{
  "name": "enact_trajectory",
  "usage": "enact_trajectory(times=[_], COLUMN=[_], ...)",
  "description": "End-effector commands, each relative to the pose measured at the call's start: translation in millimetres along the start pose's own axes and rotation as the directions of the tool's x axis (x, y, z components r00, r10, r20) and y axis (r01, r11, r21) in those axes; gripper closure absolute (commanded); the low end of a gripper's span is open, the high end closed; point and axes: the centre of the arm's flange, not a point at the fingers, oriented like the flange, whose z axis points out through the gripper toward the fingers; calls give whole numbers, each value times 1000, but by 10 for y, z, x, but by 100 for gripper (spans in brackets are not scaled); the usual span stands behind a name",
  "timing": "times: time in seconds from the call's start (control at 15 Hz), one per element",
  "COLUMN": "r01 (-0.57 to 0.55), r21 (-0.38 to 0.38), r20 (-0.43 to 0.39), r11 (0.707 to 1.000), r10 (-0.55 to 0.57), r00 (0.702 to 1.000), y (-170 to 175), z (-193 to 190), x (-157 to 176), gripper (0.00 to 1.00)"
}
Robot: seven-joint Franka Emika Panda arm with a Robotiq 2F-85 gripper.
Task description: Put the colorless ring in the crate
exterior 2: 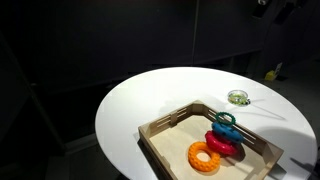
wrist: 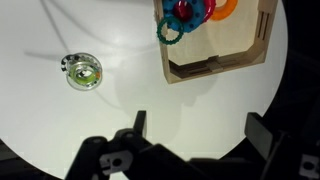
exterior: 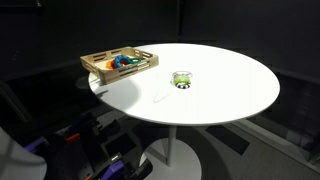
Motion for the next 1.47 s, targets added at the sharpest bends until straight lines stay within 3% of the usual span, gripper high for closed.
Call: enact_trajectory(times=[0.0,0.4,0.87,1.4], r01=[-29,-69,-54,-150], r21=[-62,-99,-82,-85], r20=[71,193,177,222], r11=[998,993,995,985], r10=[33,88,68,165], r00=[997,977,982,961], y=[86,335,371,554], z=[23,185,259,216], x=[240,371,292,647], gripper=[0,0,0,0])
